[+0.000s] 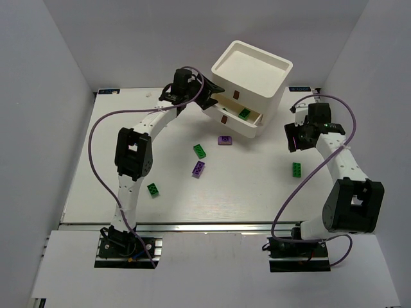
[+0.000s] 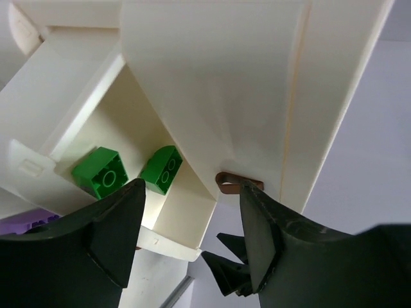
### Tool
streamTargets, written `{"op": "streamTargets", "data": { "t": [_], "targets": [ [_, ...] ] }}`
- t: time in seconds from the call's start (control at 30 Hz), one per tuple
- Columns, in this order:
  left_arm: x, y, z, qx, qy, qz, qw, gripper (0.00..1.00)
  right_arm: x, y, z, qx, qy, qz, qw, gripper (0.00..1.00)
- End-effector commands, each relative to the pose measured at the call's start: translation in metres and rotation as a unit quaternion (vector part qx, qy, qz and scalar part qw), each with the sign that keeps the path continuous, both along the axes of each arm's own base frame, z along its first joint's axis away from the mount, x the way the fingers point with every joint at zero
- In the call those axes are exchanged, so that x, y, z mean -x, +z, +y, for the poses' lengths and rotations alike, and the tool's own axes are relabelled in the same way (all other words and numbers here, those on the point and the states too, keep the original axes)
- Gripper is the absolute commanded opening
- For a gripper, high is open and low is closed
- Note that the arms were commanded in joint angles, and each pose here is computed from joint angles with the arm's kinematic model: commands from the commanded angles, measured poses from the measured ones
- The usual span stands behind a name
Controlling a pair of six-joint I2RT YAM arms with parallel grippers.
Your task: Sort the legos into containers by color
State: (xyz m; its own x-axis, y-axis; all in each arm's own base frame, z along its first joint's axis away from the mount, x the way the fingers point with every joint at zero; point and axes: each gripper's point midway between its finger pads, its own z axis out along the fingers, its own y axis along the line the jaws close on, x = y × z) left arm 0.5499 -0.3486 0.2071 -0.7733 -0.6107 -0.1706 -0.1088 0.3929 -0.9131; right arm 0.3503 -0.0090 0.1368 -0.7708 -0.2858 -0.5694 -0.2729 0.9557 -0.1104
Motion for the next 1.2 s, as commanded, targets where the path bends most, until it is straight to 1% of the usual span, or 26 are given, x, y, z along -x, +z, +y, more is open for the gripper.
{"op": "streamTargets", "data": {
  "t": [0.0,0.03,0.1,0.13,0.17,0.2,0.23,0.27,0.3,0.33,0.37,0.4,0.43,0.47,0.5,0.57,0.6,0.67,0.7,0.77,0.8,0.83,0.9,0.97,1.0,1.17],
  "targets": [
    [0.009,0.099,0.007,0.023,-0.001,-0.096,0.995,0.69,0.008,-0.024,-0.011,0.019,-0.023,0.037,0.999,0.65],
    [0.011,0.123,0.015,0.022,0.003,-0.121,0.992,0.65,0.011,-0.030,-0.013,0.023,-0.026,0.046,0.998,0.64],
    [0.018,0.137,0.020,-0.005,-0.004,-0.147,0.989,0.63,0.016,-0.043,-0.014,0.028,-0.026,0.065,0.997,0.64],
    [0.019,0.142,0.029,-0.017,-0.001,-0.157,0.988,0.60,0.018,-0.049,-0.018,0.035,-0.031,0.072,0.996,0.64],
    [0.030,0.160,0.037,-0.039,-0.006,-0.189,0.981,0.59,0.020,-0.054,-0.019,0.036,-0.033,0.080,0.996,0.64],
    [0.034,0.162,0.047,-0.058,-0.001,-0.199,0.978,0.59,0.021,-0.062,-0.019,0.036,-0.033,0.091,0.995,0.64],
    [0.041,0.147,0.053,-0.080,-0.004,-0.191,0.978,0.59,0.021,-0.067,-0.022,0.043,-0.042,0.095,0.994,0.64],
    [0.057,0.167,0.063,-0.101,-0.005,-0.226,0.969,0.59,0.022,-0.075,-0.022,0.045,-0.042,0.107,0.992,0.65],
    [0.061,0.165,0.077,-0.121,0.009,-0.228,0.966,0.59,0.022,-0.079,-0.023,0.046,-0.044,0.112,0.992,0.65],
    [0.068,0.160,0.084,-0.135,0.013,-0.226,0.965,0.61,0.022,-0.082,-0.025,0.051,-0.047,0.118,0.991,0.64],
    [0.074,0.131,0.096,-0.160,0.011,-0.204,0.966,0.68,0.021,-0.087,-0.026,0.051,-0.051,0.124,0.990,0.64],
    [0.091,0.142,0.104,-0.162,0.015,-0.214,0.963,0.71,0.021,-0.090,-0.026,0.051,-0.052,0.129,0.989,0.64],
    [0.096,0.134,0.114,-0.172,0.022,-0.207,0.963,0.72,0.020,-0.093,-0.028,0.054,-0.056,0.131,0.988,0.64],
    [0.108,0.100,0.120,-0.189,0.015,-0.174,0.966,0.76,0.019,-0.097,-0.029,0.056,-0.057,0.132,0.988,0.64],
    [0.121,0.106,0.132,-0.190,0.025,-0.179,0.965,0.77,0.019,-0.099,-0.031,0.061,-0.058,0.136,0.987,0.64],
    [0.133,0.089,0.148,-0.207,0.041,-0.159,0.964,0.80,0.021,-0.106,-0.035,0.066,-0.063,0.146,0.985,0.64],
    [0.144,0.061,0.159,-0.226,0.046,-0.127,0.965,0.86,0.024,-0.110,-0.035,0.067,-0.063,0.154,0.984,0.64],
    [0.161,0.059,0.179,-0.248,0.079,-0.121,0.958,0.91,0.028,-0.118,-0.039,0.068,-0.068,0.166,0.981,0.64],
    [0.171,0.037,0.192,-0.268,0.088,-0.090,0.955,0.97,0.031,-0.121,-0.038,0.062,-0.071,0.173,0.981,0.64],
    [0.185,0.039,0.216,-0.296,0.130,-0.089,0.942,0.98,0.034,-0.126,-0.037,0.056,-0.070,0.179,0.980,0.62],
    [0.197,0.020,0.225,-0.316,0.133,-0.061,0.937,0.98,0.038,-0.130,-0.036,0.048,-0.070,0.187,0.979,0.58],
    [0.205,0.022,0.233,-0.323,0.144,-0.062,0.933,0.98,0.039,-0.131,-0.035,0.042,-0.069,0.191,0.978,0.56],
    [0.218,0.006,0.252,-0.357,0.160,-0.029,0.920,0.98,0.044,-0.136,-0.033,0.033,-0.067,0.204,0.976,0.53],
    [0.228,-0.009,0.265,-0.383,0.170,-0.003,0.908,0.98,0.051,-0.141,-0.027,0.012,-0.062,0.217,0.974,0.45],
    [0.239,-0.021,0.270,-0.397,0.166,0.025,0.902,0.98,0.052,-0.141,-0.022,-0.004,-0.057,0.218,0.974,0.38],
    [0.266,-0.061,0.284,-0.424,0.166,0.090,0.886,0.96,0.051,-0.128,-0.003,-0.056,-0.020,0.209,0.976,0.13]
  ]
}}
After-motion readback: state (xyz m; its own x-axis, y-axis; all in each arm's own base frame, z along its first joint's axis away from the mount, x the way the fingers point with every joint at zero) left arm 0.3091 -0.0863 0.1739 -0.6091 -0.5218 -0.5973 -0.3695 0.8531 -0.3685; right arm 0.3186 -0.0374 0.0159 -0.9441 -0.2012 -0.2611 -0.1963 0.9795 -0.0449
